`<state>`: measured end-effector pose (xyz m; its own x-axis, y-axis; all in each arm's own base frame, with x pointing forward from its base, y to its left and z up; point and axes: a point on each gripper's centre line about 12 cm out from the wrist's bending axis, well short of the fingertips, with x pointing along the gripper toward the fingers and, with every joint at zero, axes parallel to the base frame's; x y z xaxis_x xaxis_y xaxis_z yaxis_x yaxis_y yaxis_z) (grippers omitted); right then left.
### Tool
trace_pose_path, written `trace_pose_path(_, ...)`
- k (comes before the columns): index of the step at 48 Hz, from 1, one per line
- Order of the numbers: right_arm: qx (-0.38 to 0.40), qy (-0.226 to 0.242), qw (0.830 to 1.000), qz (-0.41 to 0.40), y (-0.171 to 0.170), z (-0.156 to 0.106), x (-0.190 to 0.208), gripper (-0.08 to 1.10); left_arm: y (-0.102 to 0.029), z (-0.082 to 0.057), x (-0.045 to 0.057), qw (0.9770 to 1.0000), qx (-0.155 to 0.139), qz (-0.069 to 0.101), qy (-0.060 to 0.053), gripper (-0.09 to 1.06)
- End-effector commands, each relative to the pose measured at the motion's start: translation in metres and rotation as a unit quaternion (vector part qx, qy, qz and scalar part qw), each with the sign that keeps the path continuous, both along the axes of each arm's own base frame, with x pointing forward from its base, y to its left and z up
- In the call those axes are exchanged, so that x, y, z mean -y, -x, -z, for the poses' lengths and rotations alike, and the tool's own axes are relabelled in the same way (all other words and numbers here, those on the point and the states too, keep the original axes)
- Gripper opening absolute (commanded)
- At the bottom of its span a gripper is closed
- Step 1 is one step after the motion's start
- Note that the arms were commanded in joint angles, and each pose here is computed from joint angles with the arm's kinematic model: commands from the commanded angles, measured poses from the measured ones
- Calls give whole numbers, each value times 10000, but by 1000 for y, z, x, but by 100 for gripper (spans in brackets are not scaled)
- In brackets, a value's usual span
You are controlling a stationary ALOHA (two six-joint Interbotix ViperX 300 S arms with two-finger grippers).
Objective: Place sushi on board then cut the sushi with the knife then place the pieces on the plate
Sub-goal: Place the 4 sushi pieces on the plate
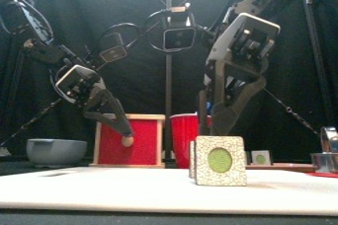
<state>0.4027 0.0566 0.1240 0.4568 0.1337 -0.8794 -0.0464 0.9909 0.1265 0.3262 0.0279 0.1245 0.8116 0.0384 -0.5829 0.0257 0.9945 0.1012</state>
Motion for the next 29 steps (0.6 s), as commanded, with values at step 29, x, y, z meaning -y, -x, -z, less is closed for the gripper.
trace_pose_path(29, 623, -98, 9849, 1614, 83, -62, 107, 64, -1, -3, -1, 10000, 61, -15, -5, 73)
